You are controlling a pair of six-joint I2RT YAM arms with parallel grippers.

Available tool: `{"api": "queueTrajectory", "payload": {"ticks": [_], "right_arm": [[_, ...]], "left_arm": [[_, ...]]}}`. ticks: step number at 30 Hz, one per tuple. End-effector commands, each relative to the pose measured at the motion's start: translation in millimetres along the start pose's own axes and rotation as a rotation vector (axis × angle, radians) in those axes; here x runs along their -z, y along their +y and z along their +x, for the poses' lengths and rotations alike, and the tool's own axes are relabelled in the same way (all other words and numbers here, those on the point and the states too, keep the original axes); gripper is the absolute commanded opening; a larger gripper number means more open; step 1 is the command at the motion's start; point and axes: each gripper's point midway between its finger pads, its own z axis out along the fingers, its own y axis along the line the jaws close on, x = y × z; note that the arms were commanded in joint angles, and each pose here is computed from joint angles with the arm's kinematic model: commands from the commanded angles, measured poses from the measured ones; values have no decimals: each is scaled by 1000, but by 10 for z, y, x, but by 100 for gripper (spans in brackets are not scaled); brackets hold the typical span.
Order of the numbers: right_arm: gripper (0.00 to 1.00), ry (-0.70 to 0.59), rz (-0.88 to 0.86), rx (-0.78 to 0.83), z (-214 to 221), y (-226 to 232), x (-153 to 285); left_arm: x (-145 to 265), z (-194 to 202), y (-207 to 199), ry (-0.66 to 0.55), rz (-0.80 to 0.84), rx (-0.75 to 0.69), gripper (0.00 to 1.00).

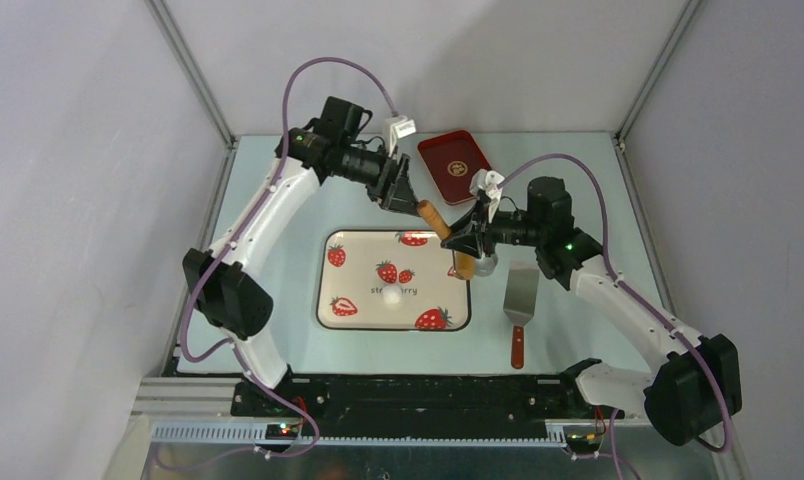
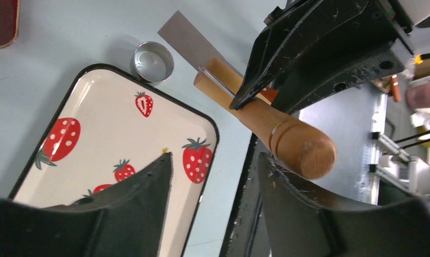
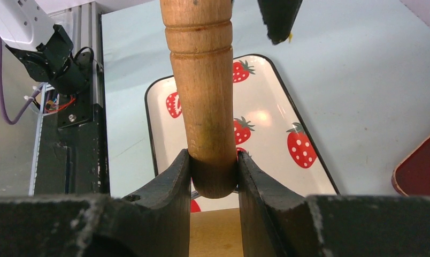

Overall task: Roll out the dumpling wrappers from the dough
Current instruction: Pick up the rolling pin from the center of the board.

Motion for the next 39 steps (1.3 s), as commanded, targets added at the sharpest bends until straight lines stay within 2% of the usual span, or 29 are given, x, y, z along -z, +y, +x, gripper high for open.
{"api": "queueTrajectory", "payload": {"ticks": [1,3,7,12,19,28,35,39], "right_arm": [[0,-51,-3,107,-279,31,-22],[0,-39,1,113,-243,35,-53],[0,-19,51,126,-183,-39,-113],[0,-39,158,131,-208,-227,-133],[0,-42,298,150,-227,-479,-95],[0,-19,324,172,-171,-504,-158],[0,-12,327,184,-168,-503,-133],[0,-11,306,167,-161,-475,-96]], "left_arm": [[-66,-62,-80,5,-41,-53,57],[-129,-56,-109,16,-32,-51,50],[-192,-67,-225,22,-2,-53,43],[-256,5,-363,44,15,-38,43],[-369,151,-303,88,-98,-27,43],[-512,179,-446,104,-76,-41,43],[-476,154,-400,95,-104,-66,42],[-328,22,-385,48,-75,-72,41]]}}
